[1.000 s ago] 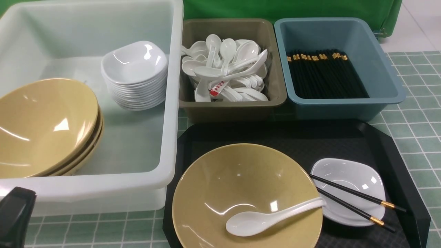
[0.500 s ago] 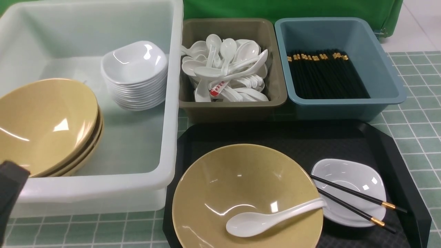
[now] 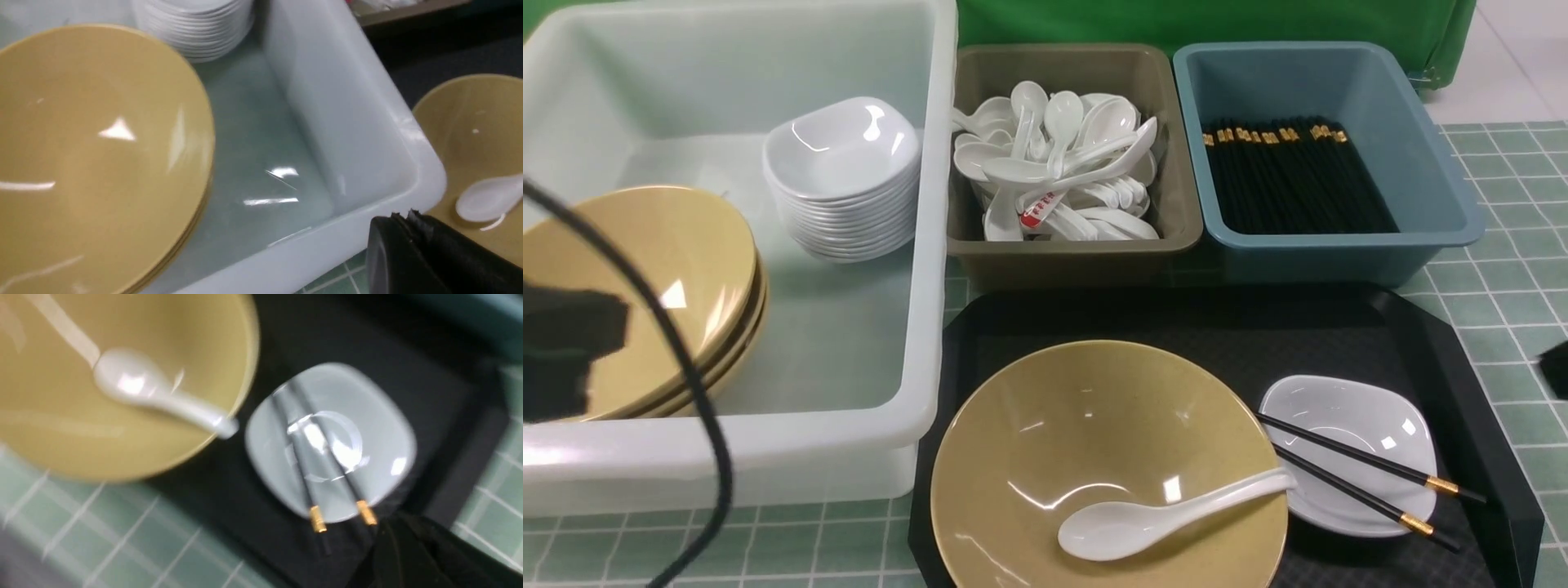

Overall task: On blue table put chopsticks spoon bowls plates into blue grey white boxes.
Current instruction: 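Move the grippers toward the tableware on the black tray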

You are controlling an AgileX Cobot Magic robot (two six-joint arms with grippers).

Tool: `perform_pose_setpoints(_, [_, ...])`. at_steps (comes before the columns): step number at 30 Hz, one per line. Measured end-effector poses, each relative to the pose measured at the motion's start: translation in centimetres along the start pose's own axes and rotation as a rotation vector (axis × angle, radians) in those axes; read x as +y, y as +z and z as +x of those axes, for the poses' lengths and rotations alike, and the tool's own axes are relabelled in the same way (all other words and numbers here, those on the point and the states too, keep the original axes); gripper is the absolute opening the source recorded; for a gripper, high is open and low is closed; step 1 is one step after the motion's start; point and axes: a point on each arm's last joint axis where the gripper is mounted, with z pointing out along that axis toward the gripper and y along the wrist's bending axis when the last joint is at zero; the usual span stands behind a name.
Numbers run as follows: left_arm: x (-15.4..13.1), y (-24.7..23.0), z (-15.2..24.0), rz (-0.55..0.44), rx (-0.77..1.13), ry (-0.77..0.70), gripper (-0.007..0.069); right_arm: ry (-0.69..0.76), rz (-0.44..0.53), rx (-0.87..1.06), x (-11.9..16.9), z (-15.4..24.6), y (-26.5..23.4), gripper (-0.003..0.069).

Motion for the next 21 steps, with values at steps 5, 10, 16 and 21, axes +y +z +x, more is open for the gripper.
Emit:
perform_pose_setpoints(5, [-2.7,4.1,-1.8,0.198,0.114,0.176,-0.0013,-0.143,-0.1,0.162,0.7,-1.9,4.9,0.0039])
perform_pose_setpoints(10, [-6.4,7.9,-2.8,0.332,0.191,0.305,-0.0013,-0.197,-0.12,0.249,0.9,-2.9,8.9,0.0098])
perform_pose_setpoints(16, [-8.4,9.9,-2.6,0.387,0.234,0.377,-0.0013,-0.234,-0.116,0.315,0.2,-3.1,11.8,0.0358])
perform_pose_setpoints(21, [-8.4,10.7,-2.6,0.381,0.247,0.393,-0.0013,-0.347,-0.115,0.313,-0.5,-3.5,14.7,0.0618])
